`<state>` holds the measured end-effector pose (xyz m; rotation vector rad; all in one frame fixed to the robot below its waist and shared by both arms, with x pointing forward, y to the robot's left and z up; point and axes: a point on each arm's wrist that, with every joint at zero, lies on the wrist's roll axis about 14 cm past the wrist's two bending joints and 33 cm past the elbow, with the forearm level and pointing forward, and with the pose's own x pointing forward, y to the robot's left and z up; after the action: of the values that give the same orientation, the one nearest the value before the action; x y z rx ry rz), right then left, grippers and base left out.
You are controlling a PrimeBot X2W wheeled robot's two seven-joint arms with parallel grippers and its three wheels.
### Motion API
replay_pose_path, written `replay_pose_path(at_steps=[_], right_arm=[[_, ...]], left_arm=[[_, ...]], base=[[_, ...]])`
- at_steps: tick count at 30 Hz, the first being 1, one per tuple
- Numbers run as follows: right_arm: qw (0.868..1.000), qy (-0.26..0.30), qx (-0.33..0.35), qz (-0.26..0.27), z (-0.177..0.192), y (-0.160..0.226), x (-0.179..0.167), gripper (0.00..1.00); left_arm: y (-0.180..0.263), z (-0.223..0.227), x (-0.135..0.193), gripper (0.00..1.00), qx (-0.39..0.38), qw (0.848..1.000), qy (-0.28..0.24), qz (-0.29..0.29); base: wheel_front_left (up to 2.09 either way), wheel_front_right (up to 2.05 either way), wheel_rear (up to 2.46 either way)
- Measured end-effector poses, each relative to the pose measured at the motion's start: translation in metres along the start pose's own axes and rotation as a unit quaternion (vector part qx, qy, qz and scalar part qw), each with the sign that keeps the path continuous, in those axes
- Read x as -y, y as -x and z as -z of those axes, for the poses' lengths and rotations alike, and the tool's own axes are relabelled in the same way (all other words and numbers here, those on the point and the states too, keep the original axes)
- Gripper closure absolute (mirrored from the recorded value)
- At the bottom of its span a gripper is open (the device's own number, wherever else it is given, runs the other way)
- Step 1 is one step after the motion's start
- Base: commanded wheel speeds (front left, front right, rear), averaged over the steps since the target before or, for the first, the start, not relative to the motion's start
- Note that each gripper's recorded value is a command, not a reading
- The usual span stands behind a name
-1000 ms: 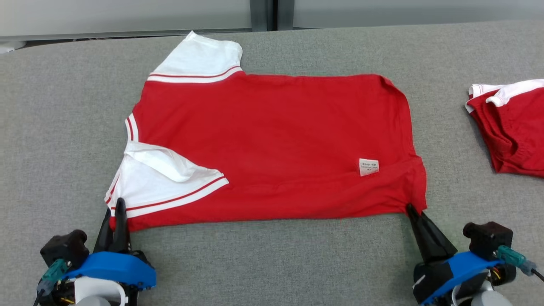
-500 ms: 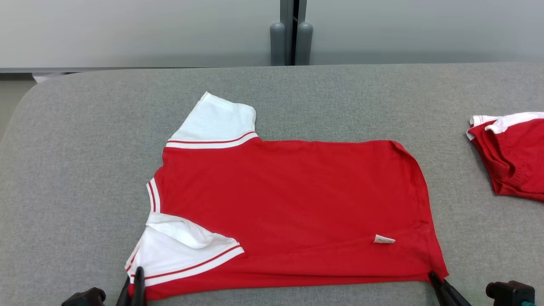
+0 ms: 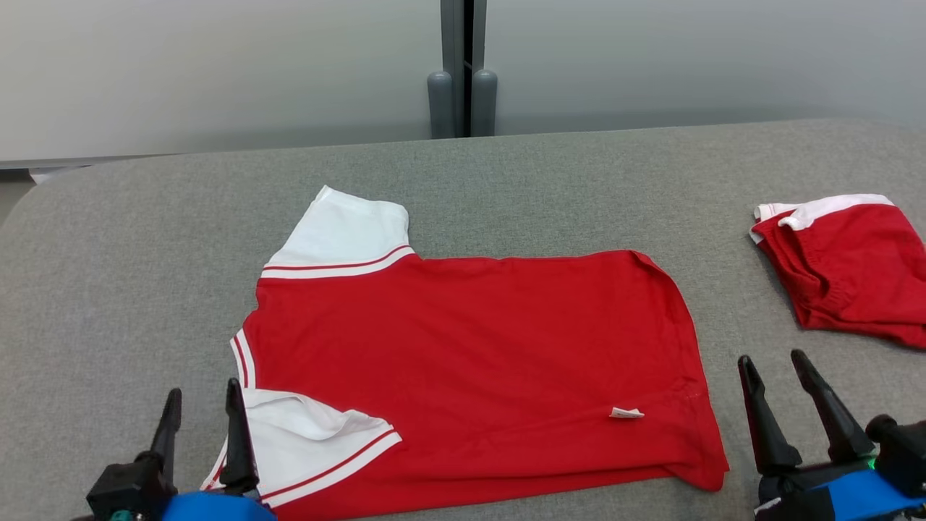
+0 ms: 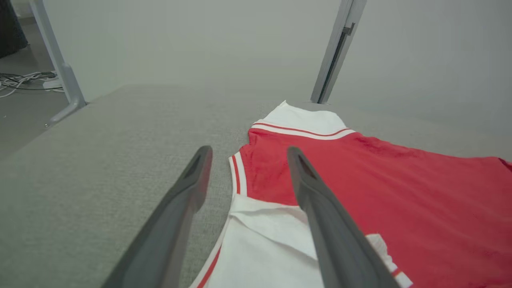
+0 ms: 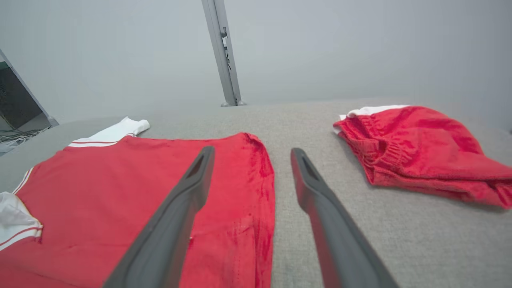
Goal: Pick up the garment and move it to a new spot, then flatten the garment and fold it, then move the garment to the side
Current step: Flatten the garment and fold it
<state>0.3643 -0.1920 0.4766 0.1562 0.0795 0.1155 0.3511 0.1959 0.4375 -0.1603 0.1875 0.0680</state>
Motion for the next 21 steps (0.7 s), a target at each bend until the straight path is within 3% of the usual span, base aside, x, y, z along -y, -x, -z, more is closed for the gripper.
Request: replay_pose_path(at_steps=[7, 21], right_arm=[[0.998, 0.035, 0.059, 0.001, -0.049, -0.006, -0.01, 0.0], [0.998, 0.029, 0.05, 0.019, -0.046, -0.01, -0.005, 0.0]], left_arm=[[-0.011, -0.043, 0.019, 0.0, 0.059, 0.997, -0.034, 0.032], [-0.031, -0.048, 0.022, 0.0, 0.044, 0.997, -0.051, 0.042]], base=[[0.0, 0.0, 0.0], [0.0, 0.0, 0.0]])
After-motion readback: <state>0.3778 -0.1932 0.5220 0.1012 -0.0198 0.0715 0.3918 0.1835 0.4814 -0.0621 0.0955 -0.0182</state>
